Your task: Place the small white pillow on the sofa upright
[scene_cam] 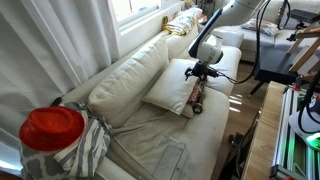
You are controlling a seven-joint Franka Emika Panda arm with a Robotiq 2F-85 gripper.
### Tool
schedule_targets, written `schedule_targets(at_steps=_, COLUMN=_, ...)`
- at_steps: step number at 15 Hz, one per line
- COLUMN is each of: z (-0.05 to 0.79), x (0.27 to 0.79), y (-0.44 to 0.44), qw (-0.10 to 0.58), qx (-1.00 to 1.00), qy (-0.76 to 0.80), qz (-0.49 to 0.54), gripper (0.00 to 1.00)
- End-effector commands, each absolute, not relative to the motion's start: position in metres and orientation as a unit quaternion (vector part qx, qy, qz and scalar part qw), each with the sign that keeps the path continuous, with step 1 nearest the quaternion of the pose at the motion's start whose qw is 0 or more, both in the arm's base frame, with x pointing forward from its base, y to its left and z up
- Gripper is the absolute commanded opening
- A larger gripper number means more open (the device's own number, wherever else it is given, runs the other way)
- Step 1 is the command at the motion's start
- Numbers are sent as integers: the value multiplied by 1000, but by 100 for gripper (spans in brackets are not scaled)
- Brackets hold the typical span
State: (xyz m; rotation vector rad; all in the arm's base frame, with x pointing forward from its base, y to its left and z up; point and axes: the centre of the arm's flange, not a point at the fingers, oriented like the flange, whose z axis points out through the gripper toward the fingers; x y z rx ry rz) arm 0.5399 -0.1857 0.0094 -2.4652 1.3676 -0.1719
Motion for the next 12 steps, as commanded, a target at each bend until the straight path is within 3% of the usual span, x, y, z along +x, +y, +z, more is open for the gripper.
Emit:
schedule_targets(at_steps=1, z=-9, x=541, y=-204, qw=151, qx=-864, qy=474, qz=-80, gripper=100)
schedule_targets(at_steps=12, z=-73, x=539, y=-211, qw=144, qx=-875, qy=449, qz=-109, gripper=100)
